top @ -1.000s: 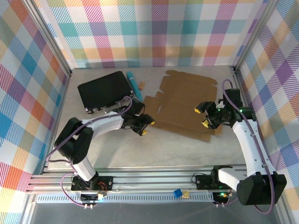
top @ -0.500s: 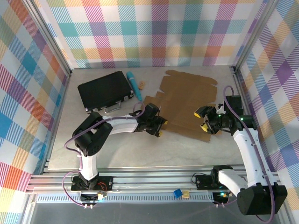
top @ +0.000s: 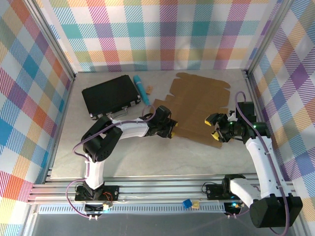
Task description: Fold the paper box
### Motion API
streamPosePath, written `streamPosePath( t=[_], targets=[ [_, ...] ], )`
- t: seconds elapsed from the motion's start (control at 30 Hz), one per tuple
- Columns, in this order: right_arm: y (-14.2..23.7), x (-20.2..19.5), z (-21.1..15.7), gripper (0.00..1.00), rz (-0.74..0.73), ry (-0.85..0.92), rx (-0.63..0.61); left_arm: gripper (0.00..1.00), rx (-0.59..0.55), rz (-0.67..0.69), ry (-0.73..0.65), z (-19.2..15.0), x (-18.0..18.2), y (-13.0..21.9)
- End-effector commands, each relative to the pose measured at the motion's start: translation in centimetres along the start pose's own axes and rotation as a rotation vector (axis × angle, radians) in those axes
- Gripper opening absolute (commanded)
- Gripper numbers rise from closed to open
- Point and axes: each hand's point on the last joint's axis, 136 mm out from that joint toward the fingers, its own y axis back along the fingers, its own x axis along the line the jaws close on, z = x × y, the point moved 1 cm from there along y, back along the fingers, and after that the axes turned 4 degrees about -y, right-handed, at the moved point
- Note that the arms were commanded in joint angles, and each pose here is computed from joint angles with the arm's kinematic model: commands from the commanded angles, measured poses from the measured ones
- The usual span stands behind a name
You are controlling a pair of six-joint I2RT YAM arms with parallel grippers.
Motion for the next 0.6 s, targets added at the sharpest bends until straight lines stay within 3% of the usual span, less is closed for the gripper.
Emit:
streamPosePath(
  t=[0.0,0.33,0.57],
  targets=[
    [-1.6,-1.6,0.7,0.64,-0.075,0.019,0.003,0.48,-0.036,0.030,-0.029,-0.5,-0.3,2.8],
    [-10.6,-3.7,5.8,0.54,-0.246,-0.032,0.094,0.58,0.027,-0.065,0.042,-0.8,0.0,1.3],
    [-14.0,-3.9,8.1,0.48,-0.334,-0.049,0.157,0.61,0.033,-0.062,0.043,-1.2,0.2,0.6]
  ],
)
